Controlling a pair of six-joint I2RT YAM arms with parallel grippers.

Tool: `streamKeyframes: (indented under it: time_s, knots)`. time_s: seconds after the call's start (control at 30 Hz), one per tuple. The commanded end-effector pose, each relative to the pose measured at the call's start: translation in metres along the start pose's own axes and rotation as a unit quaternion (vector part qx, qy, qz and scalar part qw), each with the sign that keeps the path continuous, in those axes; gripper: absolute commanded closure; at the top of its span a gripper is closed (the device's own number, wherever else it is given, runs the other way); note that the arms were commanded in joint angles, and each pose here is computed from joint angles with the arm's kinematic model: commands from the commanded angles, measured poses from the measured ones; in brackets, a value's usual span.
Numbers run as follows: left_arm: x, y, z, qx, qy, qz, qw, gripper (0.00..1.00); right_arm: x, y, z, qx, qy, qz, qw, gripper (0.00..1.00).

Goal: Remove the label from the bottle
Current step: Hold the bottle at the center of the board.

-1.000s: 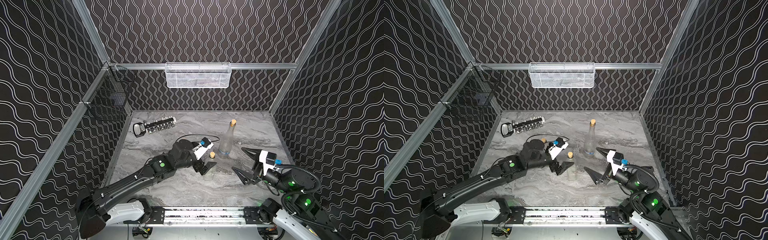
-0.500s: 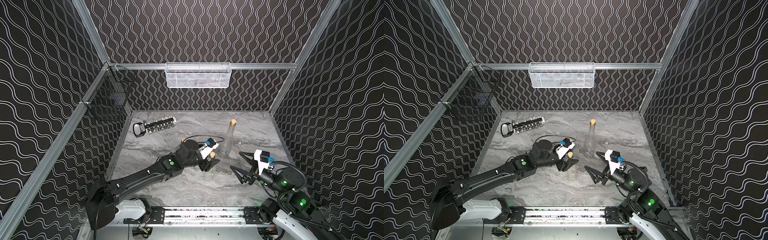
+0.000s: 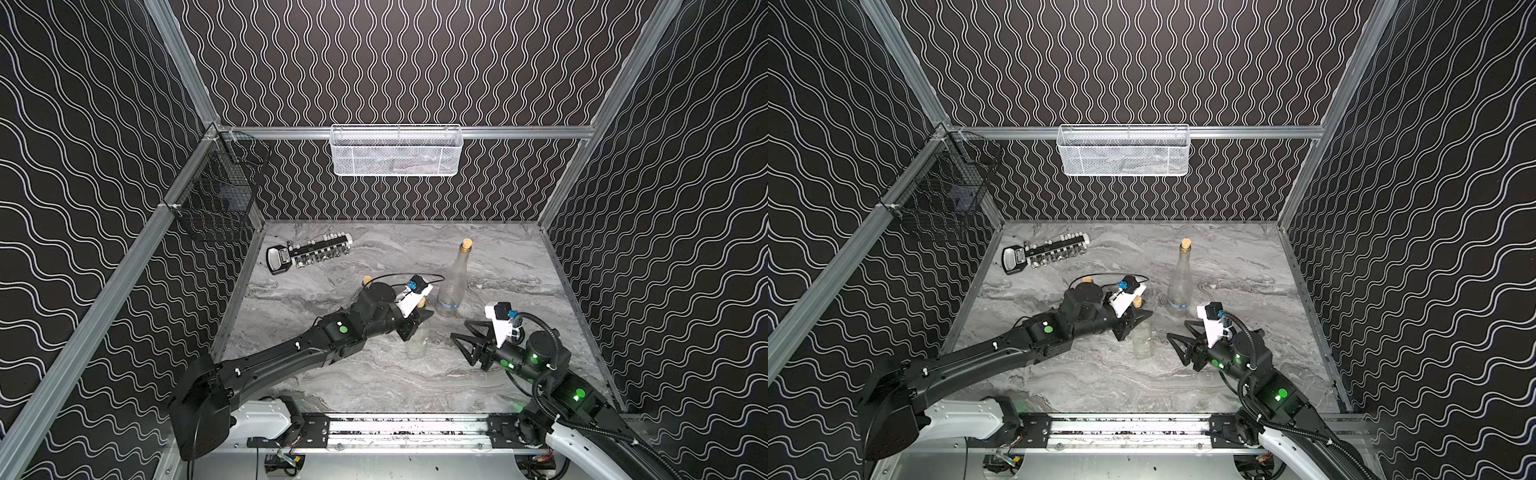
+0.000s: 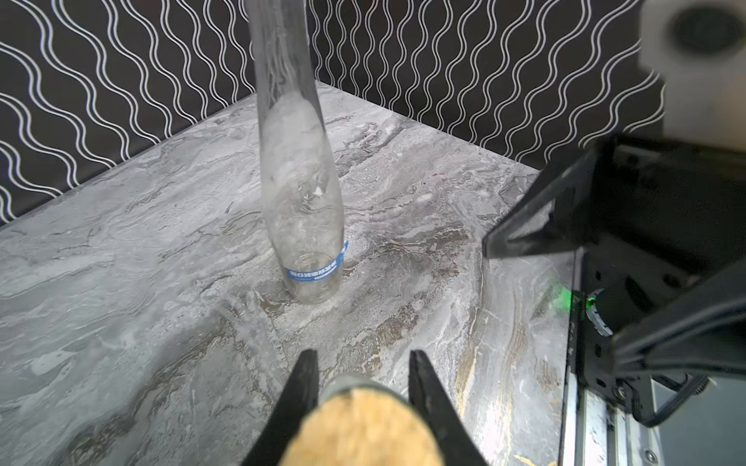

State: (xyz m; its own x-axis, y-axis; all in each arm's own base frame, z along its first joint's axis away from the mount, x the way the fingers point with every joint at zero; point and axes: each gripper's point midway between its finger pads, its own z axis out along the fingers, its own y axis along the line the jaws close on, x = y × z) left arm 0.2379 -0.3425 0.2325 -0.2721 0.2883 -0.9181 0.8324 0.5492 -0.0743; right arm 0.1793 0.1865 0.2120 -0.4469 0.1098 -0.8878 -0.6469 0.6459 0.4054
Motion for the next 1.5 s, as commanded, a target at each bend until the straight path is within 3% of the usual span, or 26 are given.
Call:
streamKeyframes:
  time_s: [0.0, 0.13, 0.43, 0.83, 1.47]
  knots:
    - [-0.009, 0.012, -0.001, -0.038, -0.011, -0.024, 0.999, 1.0, -0.006, 0.007, -0.001, -0.026, -0.035, 0.023, 0.999, 0.31]
    - [-0.011, 0.027, 0.0, -0.085, -0.017, -0.055, 0.995, 1.0, 0.005, -0.005, 0.001, -0.009, -0.043, 0.04, 0.998, 0.31]
    - [-0.009, 0.043, 0.005, -0.165, -0.005, -0.092, 0.982, 1.0, 0.023, -0.005, 0.024, -0.014, -0.003, 0.1, 0.995, 0.3]
    - [-0.006, 0.037, 0.009, -0.167, 0.002, -0.092, 0.982, 1.0, 0.033, 0.007, 0.058, 0.013, 0.008, 0.093, 0.996, 0.31]
    - [-0.002, 0.034, 0.013, -0.159, 0.009, -0.09, 0.983, 1.0, 0.033, -0.001, 0.087, 0.044, 0.017, 0.08, 0.996, 0.47]
